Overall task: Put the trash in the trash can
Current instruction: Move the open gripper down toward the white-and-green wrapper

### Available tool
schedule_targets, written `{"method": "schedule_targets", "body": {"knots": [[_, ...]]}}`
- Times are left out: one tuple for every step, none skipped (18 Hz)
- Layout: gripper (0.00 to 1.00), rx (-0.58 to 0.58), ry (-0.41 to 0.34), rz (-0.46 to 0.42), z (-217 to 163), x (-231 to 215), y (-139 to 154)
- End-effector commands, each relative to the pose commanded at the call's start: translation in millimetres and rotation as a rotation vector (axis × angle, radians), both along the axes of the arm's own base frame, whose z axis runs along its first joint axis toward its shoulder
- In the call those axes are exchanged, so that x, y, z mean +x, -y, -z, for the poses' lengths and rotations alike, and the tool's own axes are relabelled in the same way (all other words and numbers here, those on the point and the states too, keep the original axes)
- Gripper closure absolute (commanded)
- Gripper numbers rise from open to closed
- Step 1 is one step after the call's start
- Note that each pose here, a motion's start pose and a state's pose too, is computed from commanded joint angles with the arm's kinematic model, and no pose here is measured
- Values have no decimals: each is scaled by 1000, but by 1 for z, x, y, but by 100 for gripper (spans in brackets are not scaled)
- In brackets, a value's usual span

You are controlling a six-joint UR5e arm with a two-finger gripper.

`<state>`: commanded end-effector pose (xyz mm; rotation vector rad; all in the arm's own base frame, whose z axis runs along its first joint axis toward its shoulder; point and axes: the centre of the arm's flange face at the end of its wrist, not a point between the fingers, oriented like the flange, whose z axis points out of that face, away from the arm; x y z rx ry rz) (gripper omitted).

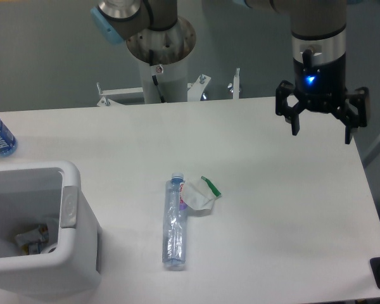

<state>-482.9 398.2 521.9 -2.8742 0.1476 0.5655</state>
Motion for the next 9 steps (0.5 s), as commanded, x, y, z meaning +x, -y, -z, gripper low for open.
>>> {"method": "schedule_targets", "body": {"knots": [[0,1,-1,0,0,0,0],[0,1,2,1,1,0,0],[0,3,10,-3,5,1,-1],[0,2,9,-4,7,2,-2],[0,-2,10,-4,12,2,-2],[0,-5,15,-4,16,2,-2],[0,-6,21,-4,20,3,-2],[0,-11,33,-5,27,5,-2],[0,-14,38,-10,31,6,-1]]}}
